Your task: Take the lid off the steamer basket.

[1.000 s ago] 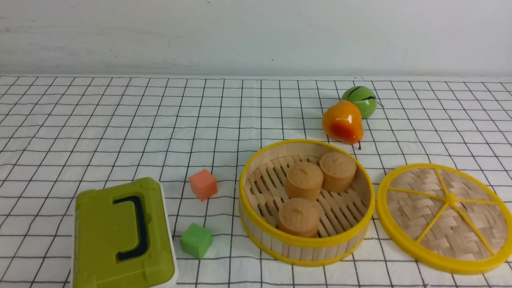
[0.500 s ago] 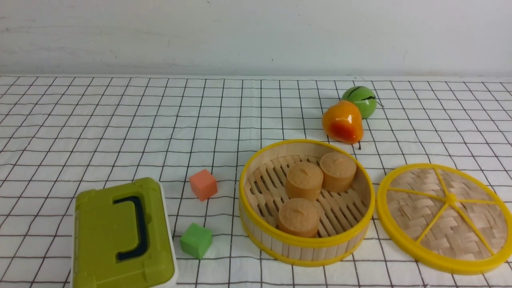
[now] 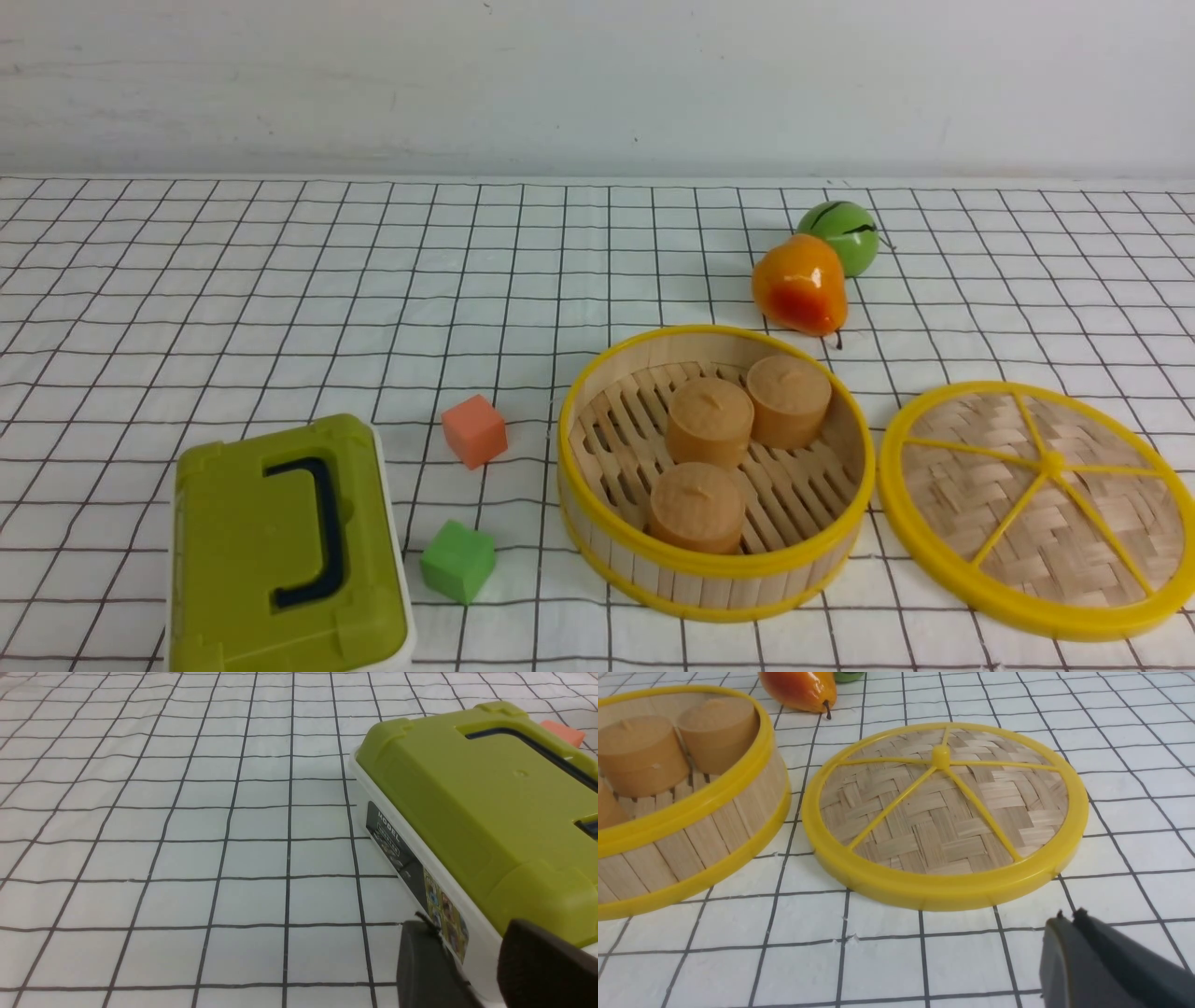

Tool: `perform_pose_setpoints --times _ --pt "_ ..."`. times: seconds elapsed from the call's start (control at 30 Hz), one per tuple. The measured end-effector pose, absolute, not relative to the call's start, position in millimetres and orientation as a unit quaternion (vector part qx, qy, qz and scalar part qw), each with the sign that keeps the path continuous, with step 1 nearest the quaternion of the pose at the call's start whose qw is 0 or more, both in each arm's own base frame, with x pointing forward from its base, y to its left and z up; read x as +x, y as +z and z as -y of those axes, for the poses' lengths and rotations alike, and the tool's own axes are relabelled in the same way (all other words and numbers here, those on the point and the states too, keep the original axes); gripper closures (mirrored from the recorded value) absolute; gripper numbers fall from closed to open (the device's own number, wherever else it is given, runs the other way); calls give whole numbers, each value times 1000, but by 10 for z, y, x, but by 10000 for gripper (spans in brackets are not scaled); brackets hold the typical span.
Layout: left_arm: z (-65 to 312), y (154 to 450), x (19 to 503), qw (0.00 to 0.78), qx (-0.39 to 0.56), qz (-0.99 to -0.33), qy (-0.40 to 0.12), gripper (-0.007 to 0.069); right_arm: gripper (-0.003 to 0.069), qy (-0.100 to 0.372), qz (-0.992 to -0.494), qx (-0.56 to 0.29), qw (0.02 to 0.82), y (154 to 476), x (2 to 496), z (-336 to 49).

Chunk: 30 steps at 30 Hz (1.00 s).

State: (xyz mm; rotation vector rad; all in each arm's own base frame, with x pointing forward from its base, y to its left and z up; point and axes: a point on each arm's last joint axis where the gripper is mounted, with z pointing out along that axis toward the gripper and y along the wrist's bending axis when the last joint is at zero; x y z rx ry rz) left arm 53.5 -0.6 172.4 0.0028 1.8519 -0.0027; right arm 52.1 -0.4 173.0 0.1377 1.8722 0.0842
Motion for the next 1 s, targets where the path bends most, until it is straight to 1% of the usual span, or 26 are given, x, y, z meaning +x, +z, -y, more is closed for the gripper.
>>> perform_pose_setpoints --times 1.0 --pt "6 1724 535 601 1 -799 -1 386 615 37 -804 61 590 1730 521 4"
